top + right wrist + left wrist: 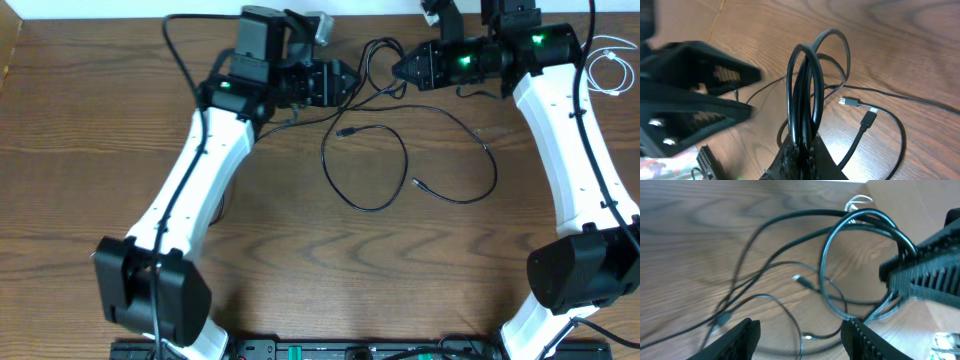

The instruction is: Untangle cables

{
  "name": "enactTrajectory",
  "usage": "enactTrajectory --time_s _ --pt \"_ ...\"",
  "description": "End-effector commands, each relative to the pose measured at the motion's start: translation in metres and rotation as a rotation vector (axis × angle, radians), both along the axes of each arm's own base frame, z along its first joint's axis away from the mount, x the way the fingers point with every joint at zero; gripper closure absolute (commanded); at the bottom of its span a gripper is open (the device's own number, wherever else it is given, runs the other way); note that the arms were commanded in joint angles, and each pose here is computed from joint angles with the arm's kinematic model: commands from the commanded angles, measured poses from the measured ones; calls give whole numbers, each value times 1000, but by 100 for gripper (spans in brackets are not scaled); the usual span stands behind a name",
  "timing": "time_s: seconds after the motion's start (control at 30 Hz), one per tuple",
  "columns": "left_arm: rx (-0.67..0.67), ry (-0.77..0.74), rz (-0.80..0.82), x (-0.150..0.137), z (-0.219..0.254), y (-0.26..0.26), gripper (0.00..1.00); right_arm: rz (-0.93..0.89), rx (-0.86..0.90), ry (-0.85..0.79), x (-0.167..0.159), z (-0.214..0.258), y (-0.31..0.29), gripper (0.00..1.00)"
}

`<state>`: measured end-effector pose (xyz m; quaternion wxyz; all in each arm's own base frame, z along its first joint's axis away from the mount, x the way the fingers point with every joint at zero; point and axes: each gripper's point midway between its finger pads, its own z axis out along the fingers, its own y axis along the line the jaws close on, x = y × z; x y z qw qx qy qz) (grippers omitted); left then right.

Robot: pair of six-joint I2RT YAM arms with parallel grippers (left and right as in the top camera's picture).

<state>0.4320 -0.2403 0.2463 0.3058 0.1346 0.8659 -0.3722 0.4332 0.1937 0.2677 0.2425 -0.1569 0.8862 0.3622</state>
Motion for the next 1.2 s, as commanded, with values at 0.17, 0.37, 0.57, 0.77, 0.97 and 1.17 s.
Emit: enactTrajectory --time_s 0.17,0.37,0.57,0.77,0.97,1.17 --pt "-64 29 -18 4 -7 -27 43 67 23 -12 -10 5 17 99" --pt "-30 -8 52 15 -7 -26 60 71 21 -3 -12 4 19 99" --pt "64 -14 152 23 -20 -15 92 65 15 -2 -11 3 17 99" --pt "114 -8 229 30 -25 1 92 -65 -125 26 -1 -16 -6 99" --pt "104 -39 250 24 -3 12 93 -294 -351 75 10 -41 -52 97" --pt "94 -109 289 10 38 25 93 -391 -481 71 15 -52 -79 87"
